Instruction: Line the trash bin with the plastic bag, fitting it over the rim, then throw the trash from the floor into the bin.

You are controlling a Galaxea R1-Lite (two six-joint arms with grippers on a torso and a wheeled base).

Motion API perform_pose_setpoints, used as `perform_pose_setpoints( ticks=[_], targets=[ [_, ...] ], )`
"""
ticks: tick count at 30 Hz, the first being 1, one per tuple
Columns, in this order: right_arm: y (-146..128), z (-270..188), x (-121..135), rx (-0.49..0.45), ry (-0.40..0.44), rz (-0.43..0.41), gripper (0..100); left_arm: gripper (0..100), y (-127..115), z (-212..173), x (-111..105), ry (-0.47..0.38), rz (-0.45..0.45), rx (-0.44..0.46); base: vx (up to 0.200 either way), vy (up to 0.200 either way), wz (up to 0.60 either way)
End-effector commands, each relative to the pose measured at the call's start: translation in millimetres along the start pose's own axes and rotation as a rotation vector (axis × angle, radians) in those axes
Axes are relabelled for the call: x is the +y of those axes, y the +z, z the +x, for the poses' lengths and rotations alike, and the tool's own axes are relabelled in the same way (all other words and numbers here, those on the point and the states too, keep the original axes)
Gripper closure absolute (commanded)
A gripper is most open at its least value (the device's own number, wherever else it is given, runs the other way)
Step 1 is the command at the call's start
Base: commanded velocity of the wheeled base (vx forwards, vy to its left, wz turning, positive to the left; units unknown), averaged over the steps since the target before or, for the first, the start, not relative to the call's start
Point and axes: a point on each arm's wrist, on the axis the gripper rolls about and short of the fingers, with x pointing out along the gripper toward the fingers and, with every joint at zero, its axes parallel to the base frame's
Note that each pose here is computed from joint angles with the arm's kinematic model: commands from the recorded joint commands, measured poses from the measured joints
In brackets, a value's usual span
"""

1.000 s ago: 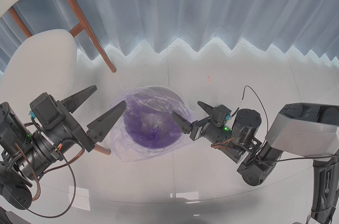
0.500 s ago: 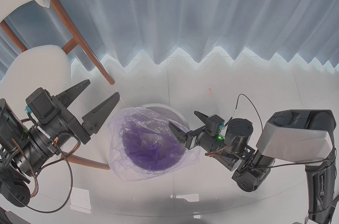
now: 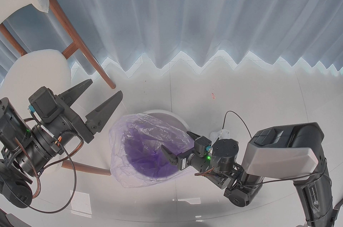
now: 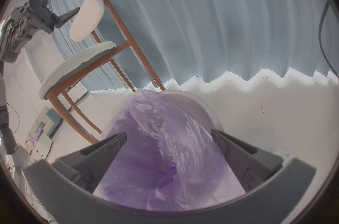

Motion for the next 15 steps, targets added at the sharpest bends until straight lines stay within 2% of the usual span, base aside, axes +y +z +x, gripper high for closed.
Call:
perform_pose_setpoints(
  ticks=[1,15],
  targets=[
    [-11,5,2,0.003,0.002,0.0,0,0,-3,1,0,-0.002,-0.003,0.01,0.0,0.0,0.0],
    [7,7,-1,-0.051,-0.004,0.005,0,0,-7,1,0,-0.004,-0.007,0.027,0.0,0.0,0.0]
  ],
)
